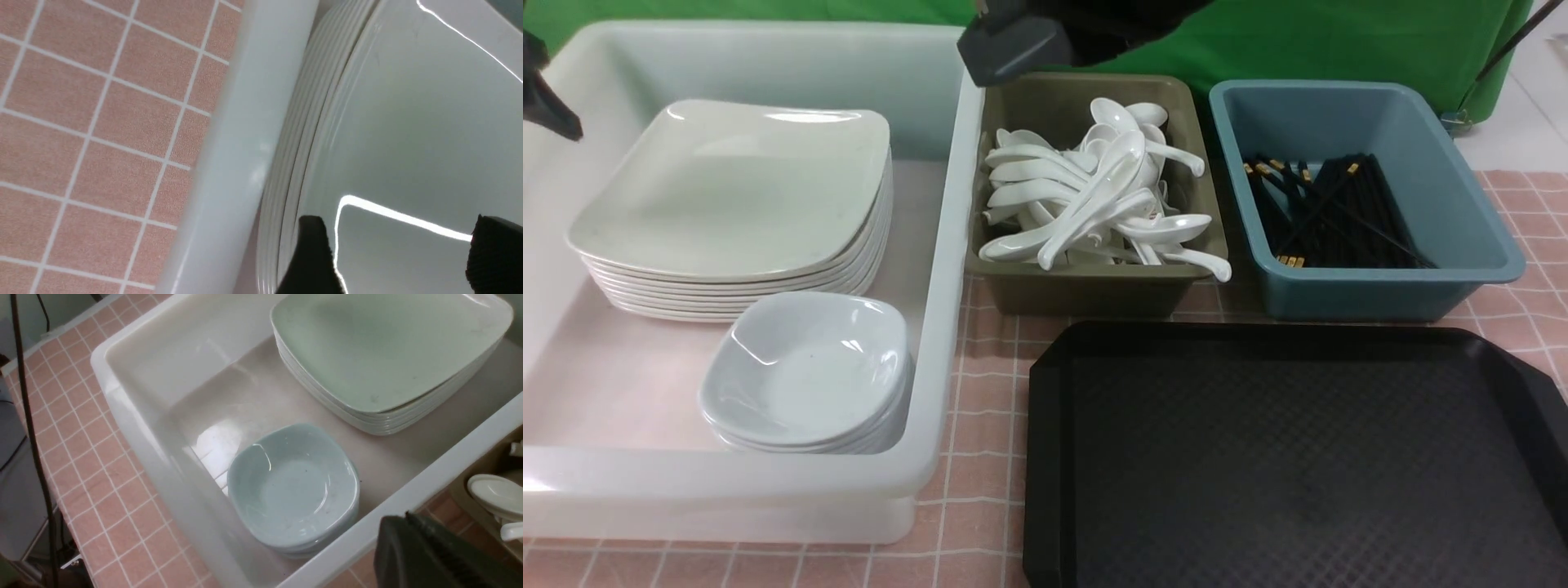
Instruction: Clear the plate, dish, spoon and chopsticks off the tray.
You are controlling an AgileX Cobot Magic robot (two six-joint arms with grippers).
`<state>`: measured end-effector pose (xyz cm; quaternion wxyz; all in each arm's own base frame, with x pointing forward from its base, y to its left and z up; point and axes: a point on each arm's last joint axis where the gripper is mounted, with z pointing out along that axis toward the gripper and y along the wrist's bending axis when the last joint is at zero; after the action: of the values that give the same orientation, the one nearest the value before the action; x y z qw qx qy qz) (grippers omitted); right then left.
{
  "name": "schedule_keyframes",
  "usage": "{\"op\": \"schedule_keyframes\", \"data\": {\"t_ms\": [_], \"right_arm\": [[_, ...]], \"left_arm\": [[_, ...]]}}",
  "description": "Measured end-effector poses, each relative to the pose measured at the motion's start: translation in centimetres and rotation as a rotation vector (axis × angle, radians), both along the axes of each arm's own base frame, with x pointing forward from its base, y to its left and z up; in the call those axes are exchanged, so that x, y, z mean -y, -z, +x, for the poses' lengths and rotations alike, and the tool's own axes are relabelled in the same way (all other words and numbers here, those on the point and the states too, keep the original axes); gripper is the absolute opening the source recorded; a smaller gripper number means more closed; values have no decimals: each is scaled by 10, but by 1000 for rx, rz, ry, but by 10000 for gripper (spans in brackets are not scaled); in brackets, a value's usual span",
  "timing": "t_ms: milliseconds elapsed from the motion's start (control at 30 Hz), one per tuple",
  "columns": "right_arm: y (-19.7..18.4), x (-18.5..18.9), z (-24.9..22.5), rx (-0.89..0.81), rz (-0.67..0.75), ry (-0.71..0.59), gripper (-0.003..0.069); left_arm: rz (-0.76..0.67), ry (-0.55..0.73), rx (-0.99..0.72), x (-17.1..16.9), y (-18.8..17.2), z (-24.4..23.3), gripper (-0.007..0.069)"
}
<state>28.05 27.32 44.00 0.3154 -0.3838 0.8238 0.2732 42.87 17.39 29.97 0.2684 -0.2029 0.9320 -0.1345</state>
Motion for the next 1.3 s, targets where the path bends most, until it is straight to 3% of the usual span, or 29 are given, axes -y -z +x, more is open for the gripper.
{"op": "schedule_keyframes", "data": {"t_ms": [67, 167, 200, 233, 300, 433, 500, 600, 700, 900, 1167, 1300], "right_arm": [[0, 2, -1, 0, -13, -1, 30], [-6, 11, -2, 50, -61, 36, 30], [-7, 12, -3, 54, -64, 41, 30], [-15, 24, -4, 103, -106, 102, 30], [-25, 38, -8, 151, -153, 175, 30], [-54, 83, -28, 243, -272, 363, 30], [-66, 97, -38, 286, -265, 400, 30], [-88, 137, -80, 336, -212, 467, 30], [-84, 164, -111, 341, -162, 513, 30], [-47, 207, -156, 446, -5, 600, 30], [87, 254, -213, 575, 247, 661, 30], [119, 257, -223, 605, 318, 619, 30]], "left_arm": [[1, 6, 32, 5, -15, -5, 399], [-7, 64, 102, 23, -47, -15, 218], [-5, 70, 108, 25, -49, -15, 218], [10, 142, 157, 45, -69, -21, 92], [38, 207, 209, 66, -91, -29, 34], [117, 388, 362, 132, -151, -63, -6], [143, 454, 424, 156, -172, -81, -8], [214, 620, 592, 216, -225, -149, -11], [277, 715, 664, 242, -243, -199, -11], [307, 776, 678, 249, -226, -275, -11], [244, 628, 826, 214, -103, -362, -11], [229, 574, 886, 206, -49, -375, -11]]}}
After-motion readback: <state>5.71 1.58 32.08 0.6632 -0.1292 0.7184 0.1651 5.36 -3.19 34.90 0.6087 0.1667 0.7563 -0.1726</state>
